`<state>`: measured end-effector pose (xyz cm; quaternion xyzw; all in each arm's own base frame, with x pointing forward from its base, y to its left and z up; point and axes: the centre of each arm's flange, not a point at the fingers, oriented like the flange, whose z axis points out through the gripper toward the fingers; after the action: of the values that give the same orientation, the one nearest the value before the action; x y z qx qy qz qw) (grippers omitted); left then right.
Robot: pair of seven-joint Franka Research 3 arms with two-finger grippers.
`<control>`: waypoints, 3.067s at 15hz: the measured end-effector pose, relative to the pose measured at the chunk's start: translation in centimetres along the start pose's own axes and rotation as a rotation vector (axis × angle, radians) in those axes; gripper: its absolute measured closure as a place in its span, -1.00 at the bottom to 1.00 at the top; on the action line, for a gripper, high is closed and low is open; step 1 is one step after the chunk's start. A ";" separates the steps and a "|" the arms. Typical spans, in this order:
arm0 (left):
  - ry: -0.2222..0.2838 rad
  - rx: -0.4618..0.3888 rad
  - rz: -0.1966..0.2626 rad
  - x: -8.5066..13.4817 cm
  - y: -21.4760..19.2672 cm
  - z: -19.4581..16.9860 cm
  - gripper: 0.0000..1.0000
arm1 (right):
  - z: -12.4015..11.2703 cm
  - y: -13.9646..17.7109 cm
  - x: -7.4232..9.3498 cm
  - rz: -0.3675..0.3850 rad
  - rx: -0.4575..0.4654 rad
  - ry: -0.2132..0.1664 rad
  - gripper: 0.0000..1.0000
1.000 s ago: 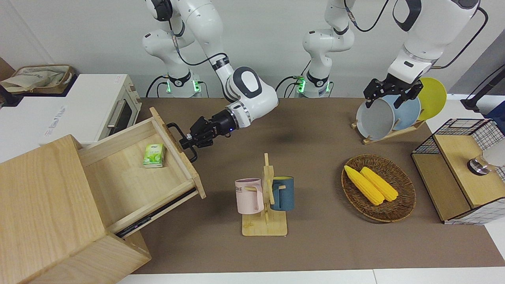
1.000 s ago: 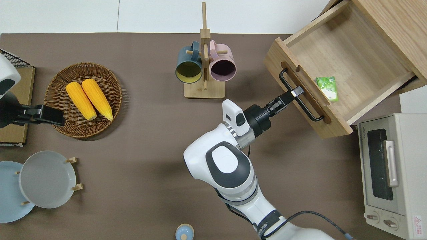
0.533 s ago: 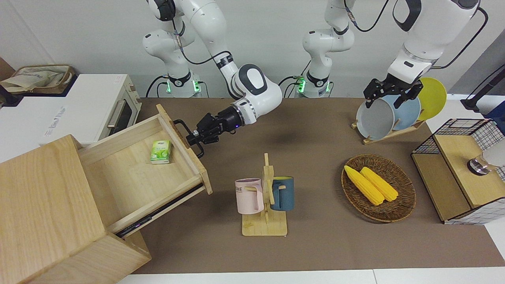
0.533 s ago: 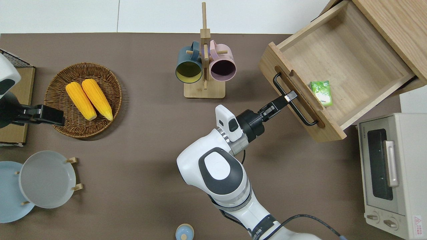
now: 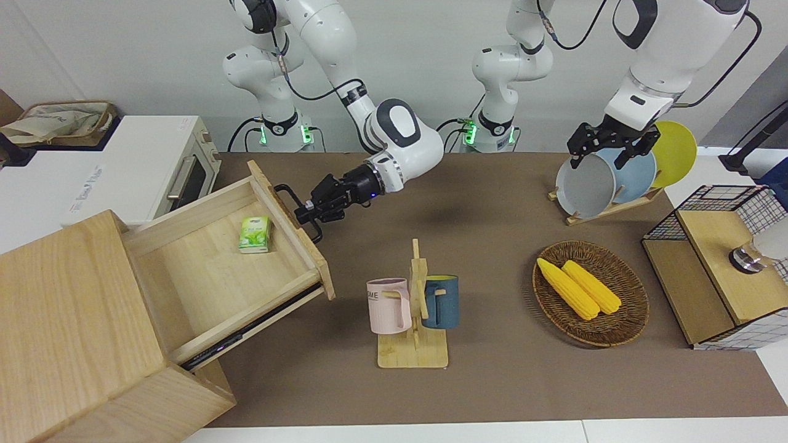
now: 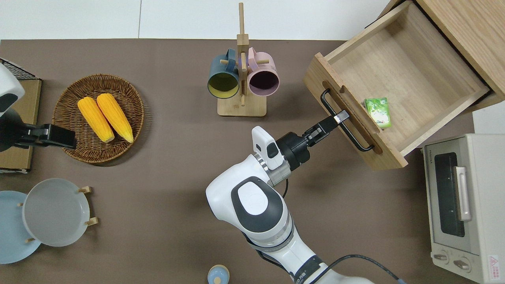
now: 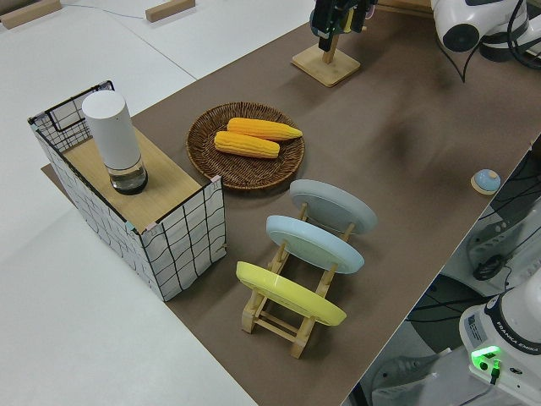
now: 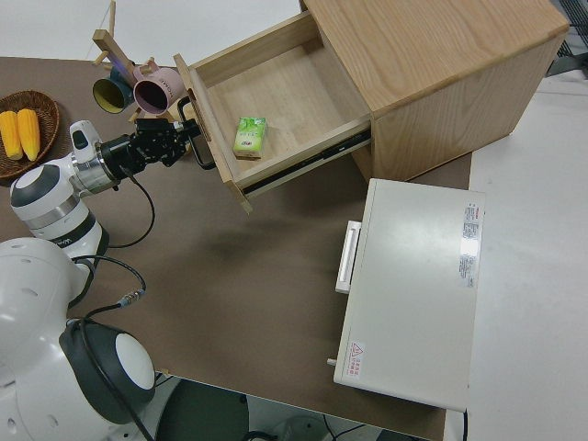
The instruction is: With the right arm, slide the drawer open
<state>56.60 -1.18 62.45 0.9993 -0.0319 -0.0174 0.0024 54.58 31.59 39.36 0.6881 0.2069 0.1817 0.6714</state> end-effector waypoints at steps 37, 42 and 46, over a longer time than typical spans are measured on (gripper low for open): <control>0.000 0.000 0.000 0.0 0.0 0.0 -0.99 | -3.6 15.3 -0.1 0.314 0.575 -0.188 -0.97; 0.000 0.000 0.000 0.0 0.0 0.0 -0.99 | 0.1 21.5 -3.6 0.402 0.839 -0.258 -0.97; 0.000 0.000 0.000 0.0 0.0 0.0 -0.99 | 4.8 26.0 -6.9 0.483 1.067 -0.323 -0.97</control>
<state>56.60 -1.18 62.45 0.9993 -0.0319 -0.0174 0.0024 52.28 23.51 65.39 0.9761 0.0030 0.0936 0.1963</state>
